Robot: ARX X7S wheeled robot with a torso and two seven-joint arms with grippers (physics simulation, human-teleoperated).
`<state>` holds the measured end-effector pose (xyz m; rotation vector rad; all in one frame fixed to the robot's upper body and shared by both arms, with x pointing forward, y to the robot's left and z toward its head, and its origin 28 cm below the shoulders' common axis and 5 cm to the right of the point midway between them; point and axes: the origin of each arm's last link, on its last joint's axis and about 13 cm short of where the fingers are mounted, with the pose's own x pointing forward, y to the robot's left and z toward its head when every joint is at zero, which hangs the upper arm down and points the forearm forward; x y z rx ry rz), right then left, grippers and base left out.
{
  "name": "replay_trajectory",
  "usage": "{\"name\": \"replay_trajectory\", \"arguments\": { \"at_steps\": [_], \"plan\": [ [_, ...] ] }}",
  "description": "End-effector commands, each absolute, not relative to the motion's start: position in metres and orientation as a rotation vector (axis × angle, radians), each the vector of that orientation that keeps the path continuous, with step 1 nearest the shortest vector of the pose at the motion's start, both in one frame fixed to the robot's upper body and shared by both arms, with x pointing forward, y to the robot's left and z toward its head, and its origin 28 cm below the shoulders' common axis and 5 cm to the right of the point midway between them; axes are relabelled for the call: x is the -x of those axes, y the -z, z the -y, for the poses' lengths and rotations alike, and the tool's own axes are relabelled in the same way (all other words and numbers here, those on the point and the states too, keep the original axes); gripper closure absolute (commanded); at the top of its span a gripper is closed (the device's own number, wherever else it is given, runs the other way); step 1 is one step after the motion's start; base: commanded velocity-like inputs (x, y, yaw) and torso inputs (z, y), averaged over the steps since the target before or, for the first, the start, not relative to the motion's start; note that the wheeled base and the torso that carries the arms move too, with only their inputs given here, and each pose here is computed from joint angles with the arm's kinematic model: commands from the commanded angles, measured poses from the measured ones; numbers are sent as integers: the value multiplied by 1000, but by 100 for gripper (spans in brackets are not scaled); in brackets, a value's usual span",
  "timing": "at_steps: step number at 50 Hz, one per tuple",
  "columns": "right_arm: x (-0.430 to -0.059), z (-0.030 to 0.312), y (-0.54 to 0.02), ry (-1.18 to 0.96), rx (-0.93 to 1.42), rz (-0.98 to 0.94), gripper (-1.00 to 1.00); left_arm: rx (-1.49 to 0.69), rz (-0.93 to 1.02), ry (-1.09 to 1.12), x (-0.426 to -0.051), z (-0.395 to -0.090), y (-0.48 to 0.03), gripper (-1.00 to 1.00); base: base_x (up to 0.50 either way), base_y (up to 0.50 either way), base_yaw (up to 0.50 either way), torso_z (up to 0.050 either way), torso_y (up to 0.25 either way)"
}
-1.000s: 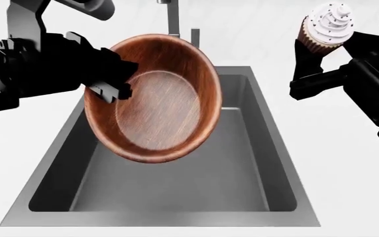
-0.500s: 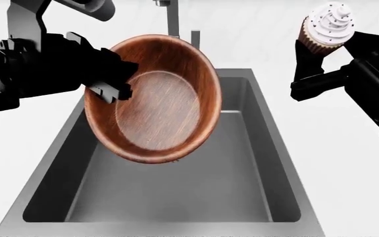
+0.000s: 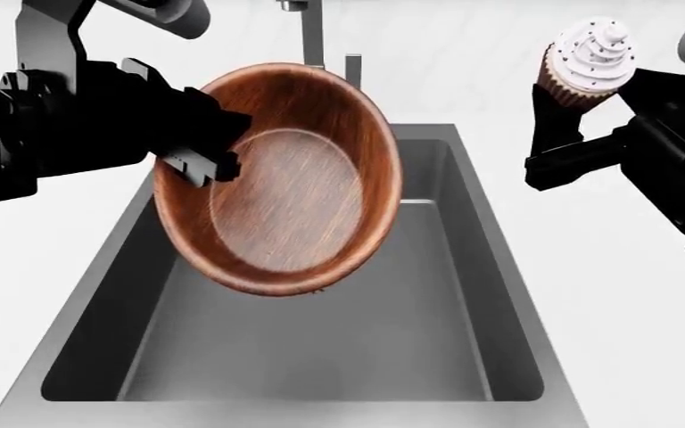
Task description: Move the fresh-baked cupcake off the tray onto the counter, and place the bowl used for mixing into the sink.
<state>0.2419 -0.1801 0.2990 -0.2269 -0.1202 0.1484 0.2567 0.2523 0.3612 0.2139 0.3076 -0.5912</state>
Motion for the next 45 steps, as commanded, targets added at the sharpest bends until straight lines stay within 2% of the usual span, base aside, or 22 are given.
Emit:
{"name": "replay_trajectory", "arguments": {
  "at_steps": [1,24,45],
  "plan": [
    [-246,185,-297,-132,257,59,100,-217,-287,512,-256,-252,-364,100,0,0,0,0,0],
    [-286,213,-278,41,335,-192,100,-213,-287,508,-256,-253,-363,100,0,0,0,0,0],
    [-295,216,-266,36,341,-295,100,-220,-293,507,-258,-252,-361,100,0,0,0,1,0]
  ]
}}
